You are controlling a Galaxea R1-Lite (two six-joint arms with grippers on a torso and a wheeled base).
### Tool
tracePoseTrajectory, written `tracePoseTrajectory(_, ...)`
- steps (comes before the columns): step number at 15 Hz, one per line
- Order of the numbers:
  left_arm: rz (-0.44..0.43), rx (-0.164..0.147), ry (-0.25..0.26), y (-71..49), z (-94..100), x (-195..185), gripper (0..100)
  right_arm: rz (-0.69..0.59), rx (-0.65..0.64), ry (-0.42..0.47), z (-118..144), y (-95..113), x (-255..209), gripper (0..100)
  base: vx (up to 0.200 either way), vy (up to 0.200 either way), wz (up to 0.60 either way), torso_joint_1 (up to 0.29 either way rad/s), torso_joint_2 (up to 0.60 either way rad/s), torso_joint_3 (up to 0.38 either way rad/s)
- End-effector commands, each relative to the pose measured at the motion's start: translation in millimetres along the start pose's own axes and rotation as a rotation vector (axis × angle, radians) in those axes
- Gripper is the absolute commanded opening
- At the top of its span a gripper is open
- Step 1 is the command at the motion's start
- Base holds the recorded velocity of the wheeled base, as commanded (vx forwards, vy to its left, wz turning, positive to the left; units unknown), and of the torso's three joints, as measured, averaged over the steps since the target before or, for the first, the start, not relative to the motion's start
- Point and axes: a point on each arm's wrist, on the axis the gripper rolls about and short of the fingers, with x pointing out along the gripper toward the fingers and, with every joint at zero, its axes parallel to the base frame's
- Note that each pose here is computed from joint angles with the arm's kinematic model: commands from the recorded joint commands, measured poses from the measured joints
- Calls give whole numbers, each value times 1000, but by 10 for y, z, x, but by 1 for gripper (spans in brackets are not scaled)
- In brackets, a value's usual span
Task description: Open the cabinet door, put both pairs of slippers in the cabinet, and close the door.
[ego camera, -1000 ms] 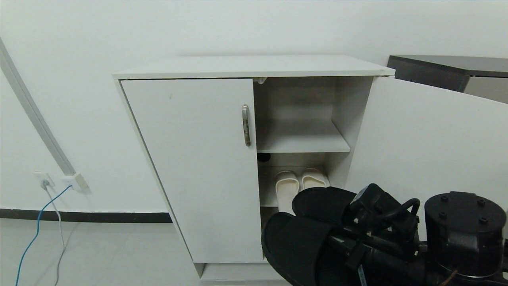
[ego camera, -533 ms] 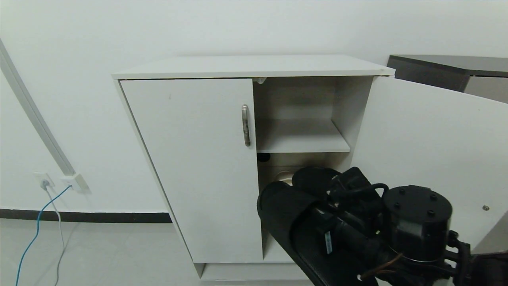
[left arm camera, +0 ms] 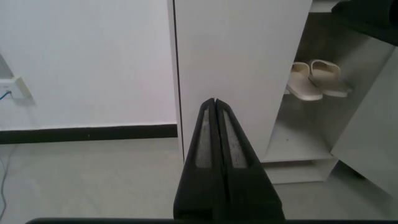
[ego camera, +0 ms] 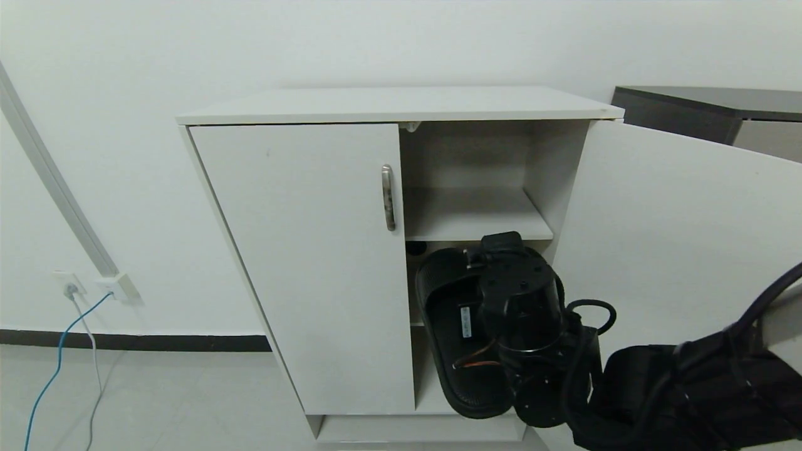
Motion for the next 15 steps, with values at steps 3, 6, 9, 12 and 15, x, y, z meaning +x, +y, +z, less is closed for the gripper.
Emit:
tracePoseTrajectory(3, 0, -2, 1, 0, 1, 1, 0, -33, 92, 34, 390, 33, 69, 0, 0, 0, 0, 0, 0, 0)
tracePoseTrajectory(6, 0, 0, 0, 0, 0, 0, 0, -56, 115, 29, 541, 3, 148, 0, 0, 0, 0, 0, 0, 0)
tracePoseTrajectory(9, 0, 0, 1, 0, 1, 1, 0, -75, 117, 27, 555, -39, 213, 0, 0, 0, 0, 0, 0, 0)
tracePoseTrajectory(12, 0, -2, 1, 0, 1, 1, 0, -76, 108, 36, 511, -26, 232, 0, 0, 0, 0, 0, 0, 0)
tracePoseTrajectory(15, 0, -2, 0, 0, 0, 0, 0, -76, 90, 59, 403, -27, 245, 0, 0, 0, 0, 0, 0, 0)
